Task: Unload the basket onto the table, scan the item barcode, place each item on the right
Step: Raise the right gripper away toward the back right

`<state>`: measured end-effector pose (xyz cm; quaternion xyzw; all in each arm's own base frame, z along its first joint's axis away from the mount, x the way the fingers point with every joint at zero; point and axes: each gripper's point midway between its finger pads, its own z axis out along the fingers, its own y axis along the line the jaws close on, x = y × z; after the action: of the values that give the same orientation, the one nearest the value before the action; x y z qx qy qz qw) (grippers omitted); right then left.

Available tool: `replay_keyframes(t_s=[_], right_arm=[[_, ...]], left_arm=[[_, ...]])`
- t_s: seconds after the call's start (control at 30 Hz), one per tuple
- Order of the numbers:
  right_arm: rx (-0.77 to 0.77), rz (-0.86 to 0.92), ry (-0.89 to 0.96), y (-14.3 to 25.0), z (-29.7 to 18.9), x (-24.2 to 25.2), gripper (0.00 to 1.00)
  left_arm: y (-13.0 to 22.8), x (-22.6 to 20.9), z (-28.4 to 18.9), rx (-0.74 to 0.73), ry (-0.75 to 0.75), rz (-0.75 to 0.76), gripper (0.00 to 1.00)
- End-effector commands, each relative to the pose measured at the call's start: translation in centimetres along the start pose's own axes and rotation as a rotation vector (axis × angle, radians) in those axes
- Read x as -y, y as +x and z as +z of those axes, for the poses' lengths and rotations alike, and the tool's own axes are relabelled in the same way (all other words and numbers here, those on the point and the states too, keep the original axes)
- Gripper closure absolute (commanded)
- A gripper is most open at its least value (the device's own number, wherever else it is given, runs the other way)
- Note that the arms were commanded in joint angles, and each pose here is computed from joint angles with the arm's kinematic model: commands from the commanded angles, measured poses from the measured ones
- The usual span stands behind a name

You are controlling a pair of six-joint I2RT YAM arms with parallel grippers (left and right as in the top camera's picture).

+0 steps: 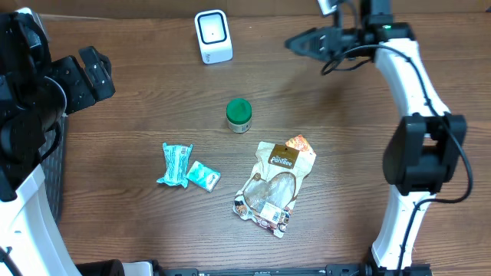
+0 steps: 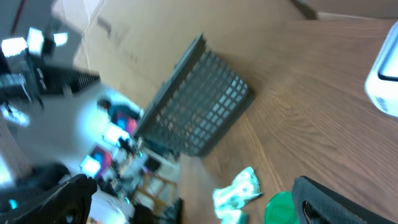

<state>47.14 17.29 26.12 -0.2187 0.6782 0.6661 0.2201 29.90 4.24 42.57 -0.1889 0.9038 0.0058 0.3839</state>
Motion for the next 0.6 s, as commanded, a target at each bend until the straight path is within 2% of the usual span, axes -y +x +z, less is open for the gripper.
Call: replay_keyframes(t_s=[0.0,0.13,0.2,0.33,0.57], right_arm=[[0.006,0.155,0.128,0.3,-1.0,1.7,0.00],[-0.088,0.285,0.580,3.9,-2.5,8.0,0.00],[-0.149,0.315,0.723,5.6,-2.9,9.6,0.00],[-0.205,0.334,0.859,6.9,-2.8,10.3,0.00],[-0.292,0.268,1.038,5.6,-2.4,6.6,0.00]], left_arm=[[-0.3,-0.2,0.0,0.011,-0.010,-0.014,0.00],[-0.3,-0.2,0.0,0.012,-0.009,-0.014,0.00],[-0.3,-0.2,0.0,0.011,-0.010,-0.014,0.00],[-0.3,-0.2,0.0,0.011,-0.010,-0.014,0.00],[-0.3,-0.2,0.0,0.012,-0.009,-0.014,0.00]])
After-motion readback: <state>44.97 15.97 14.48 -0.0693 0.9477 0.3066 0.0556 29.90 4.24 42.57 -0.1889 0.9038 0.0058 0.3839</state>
